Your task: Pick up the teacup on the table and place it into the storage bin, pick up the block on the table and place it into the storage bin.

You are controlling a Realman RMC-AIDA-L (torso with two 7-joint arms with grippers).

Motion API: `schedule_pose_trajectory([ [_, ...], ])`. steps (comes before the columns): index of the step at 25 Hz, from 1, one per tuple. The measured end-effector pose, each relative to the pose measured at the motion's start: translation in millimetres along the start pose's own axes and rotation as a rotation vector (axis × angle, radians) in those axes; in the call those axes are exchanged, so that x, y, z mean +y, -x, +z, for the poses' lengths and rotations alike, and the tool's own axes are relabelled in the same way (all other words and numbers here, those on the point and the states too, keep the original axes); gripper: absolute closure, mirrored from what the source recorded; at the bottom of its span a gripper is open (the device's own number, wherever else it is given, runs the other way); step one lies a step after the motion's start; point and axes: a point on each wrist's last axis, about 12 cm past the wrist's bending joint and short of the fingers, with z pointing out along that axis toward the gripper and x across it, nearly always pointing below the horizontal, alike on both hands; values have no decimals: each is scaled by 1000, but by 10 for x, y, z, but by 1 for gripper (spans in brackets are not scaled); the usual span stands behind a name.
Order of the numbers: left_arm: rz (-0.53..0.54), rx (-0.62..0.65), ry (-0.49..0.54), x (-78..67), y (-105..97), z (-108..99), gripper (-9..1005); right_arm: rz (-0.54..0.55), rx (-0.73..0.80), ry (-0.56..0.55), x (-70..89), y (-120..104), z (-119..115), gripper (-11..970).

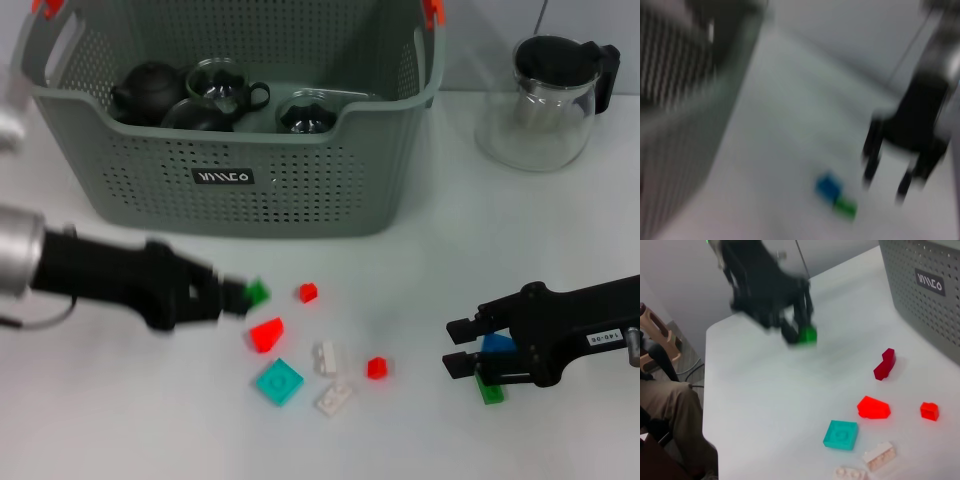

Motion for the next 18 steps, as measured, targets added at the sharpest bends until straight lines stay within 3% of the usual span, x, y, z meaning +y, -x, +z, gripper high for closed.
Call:
schedule_pose_trajectory([
  [7, -87, -317, -44, 84, 532, -371, 816, -1, 0, -1, -2, 1, 0, 496],
  [11, -154, -440, 27, 228, 913, -500, 811, -5, 0, -2, -5, 8, 2, 496],
  [14, -160, -447, 131, 364, 1184, -548, 808, -6, -2, -1, -4, 14, 2, 496],
  [18, -185, -314, 341, 613, 1474, -439, 804, -6, -4, 0, -3, 16, 6, 496],
])
